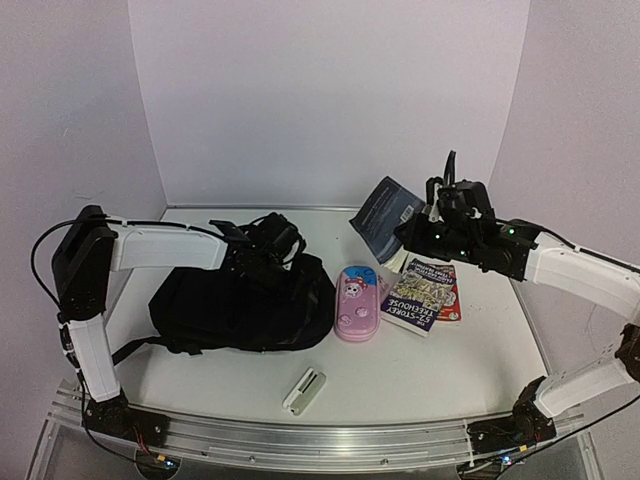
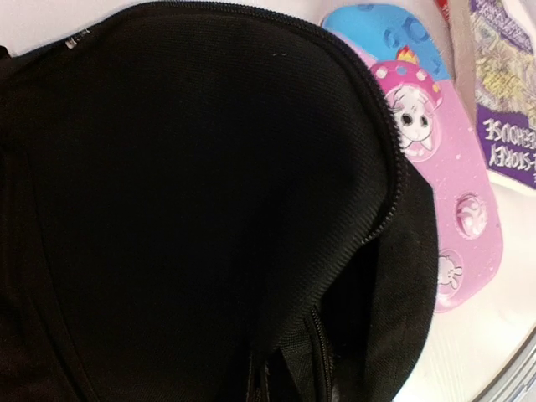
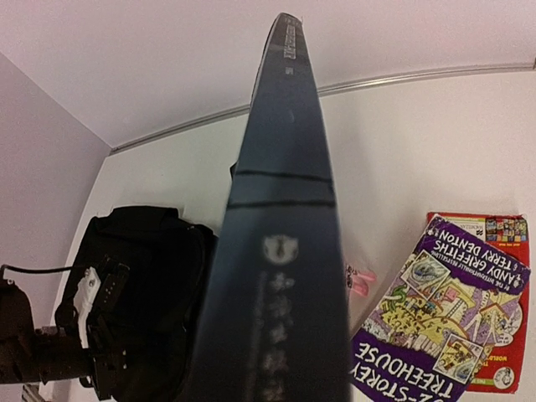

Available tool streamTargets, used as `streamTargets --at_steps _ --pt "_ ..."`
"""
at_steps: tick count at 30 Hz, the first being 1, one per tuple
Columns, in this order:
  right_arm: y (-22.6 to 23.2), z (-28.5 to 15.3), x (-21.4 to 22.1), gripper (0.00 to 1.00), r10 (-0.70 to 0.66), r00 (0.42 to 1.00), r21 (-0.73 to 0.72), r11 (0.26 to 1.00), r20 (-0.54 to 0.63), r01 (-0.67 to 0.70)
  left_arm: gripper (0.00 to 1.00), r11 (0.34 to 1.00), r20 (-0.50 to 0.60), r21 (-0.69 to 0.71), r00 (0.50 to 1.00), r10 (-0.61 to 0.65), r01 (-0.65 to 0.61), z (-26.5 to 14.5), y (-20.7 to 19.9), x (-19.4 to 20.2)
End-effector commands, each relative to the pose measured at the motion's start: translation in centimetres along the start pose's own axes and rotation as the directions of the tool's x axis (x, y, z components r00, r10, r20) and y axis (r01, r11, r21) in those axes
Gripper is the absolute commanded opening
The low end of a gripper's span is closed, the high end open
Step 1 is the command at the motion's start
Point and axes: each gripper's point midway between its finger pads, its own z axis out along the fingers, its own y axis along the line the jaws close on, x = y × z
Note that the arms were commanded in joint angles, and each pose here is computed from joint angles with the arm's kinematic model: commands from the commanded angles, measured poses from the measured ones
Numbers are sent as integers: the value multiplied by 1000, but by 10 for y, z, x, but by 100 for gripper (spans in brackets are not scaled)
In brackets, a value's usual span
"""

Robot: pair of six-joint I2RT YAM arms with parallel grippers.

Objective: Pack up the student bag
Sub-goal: Place the book in the student bag.

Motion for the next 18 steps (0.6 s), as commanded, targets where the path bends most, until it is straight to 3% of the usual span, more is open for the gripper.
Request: streamTargets --at_steps 1,8,18 --pt "44 -45 -39 0 47 998 -193 980 41 -38 0 997 269 66 963 18 -37 -86 -12 -55" --pt "76 -53 11 0 59 972 -387 910 -229 -147 0 951 332 289 943 9 -111 -153 -15 -74" --pt "107 -33 62 0 49 889 -479 828 -454 -291 0 888 370 412 928 43 -205 -180 -22 -75"
